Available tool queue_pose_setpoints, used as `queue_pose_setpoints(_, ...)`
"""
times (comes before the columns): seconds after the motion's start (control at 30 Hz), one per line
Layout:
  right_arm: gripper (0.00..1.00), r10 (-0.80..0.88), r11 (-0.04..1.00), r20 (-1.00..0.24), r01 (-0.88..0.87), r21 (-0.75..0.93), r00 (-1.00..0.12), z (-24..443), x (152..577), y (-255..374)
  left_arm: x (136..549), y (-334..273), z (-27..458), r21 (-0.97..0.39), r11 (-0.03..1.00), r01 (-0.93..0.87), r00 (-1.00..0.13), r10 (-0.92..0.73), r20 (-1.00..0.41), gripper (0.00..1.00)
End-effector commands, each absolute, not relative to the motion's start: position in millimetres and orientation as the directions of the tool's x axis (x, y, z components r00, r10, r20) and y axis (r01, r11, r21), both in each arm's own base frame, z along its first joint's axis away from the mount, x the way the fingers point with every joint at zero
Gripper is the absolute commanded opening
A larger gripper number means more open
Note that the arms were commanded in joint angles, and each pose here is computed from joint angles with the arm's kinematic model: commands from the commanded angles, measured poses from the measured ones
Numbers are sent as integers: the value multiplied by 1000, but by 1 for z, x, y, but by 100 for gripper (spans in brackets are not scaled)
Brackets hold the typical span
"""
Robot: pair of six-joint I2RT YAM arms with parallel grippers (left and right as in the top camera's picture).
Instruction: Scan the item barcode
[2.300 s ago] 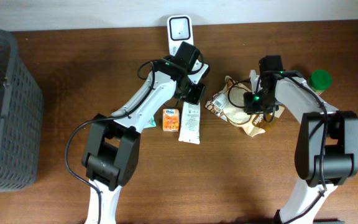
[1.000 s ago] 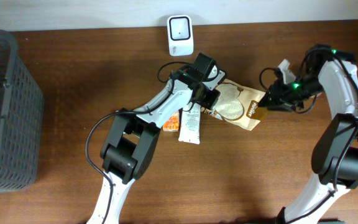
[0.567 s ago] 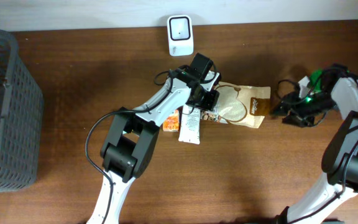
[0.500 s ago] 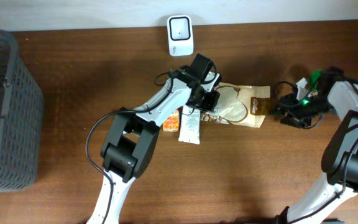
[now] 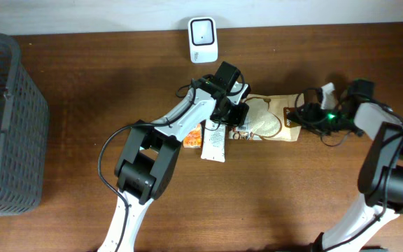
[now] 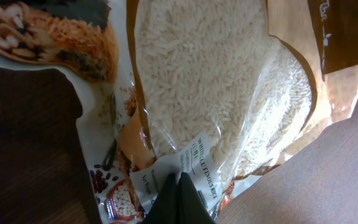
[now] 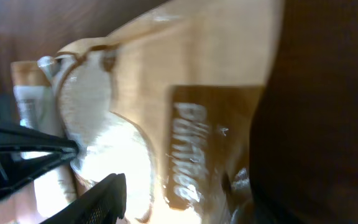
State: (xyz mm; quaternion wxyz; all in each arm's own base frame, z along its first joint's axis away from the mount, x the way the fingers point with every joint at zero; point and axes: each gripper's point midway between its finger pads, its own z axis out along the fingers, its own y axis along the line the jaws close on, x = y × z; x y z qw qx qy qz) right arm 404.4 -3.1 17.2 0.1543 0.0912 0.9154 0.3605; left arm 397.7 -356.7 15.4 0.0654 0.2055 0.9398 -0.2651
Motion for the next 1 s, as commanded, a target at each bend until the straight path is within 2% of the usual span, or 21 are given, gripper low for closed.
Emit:
queue_pose_setpoints(0.0, 56, 182, 718, -110, 55, 694, -977, -26, 390, 51, 374, -350, -33, -442, 811, 382, -921, 372, -112, 0)
queue_pose_setpoints(0.2, 55, 149, 641, -119, 4, 768, -982, -6, 410, 119, 374, -350, -33, -442, 812, 381, -921, 373, -110, 0)
queue_pose_setpoints(0.37, 54, 103, 628, -110, -21, 778, -989, -22, 408, 156, 373, -349, -33, -441, 813, 381, -921, 374, -107, 0)
queue_pose_setpoints(0.43, 40, 108, 628, -105, -14, 778, -989, -23, 409, 155, 373, -349, -33, -441, 813, 381, -921, 374, -107, 0)
queue_pose_setpoints(0.5, 33, 114, 632, -104, -9, 775, -988, -24, 410, 154, 373, -350, -33, -441, 812, 381, -921, 374, -108, 0)
queue_pose_setpoints(0.53, 26, 114, 633, -104, -9, 774, -988, -24, 410, 154, 373, -350, -33, -441, 812, 382, -921, 374, -109, 0)
queue_pose_setpoints(0.67, 6, 125, 633, -101, 1, 774, -987, -24, 411, 149, 373, -350, -33, -442, 812, 382, -921, 374, -109, 0)
queue_pose_setpoints(0.9, 4, 121, 664, -147, -30, 747, -982, 17, 394, 86, 383, -335, -28, -448, 818, 359, -930, 351, -105, 1)
queue_pose_setpoints(0.97, 4, 147, 629, -139, -16, 777, -979, 36, 389, 77, 390, -326, -23, -445, 816, 368, -928, 354, -118, 3)
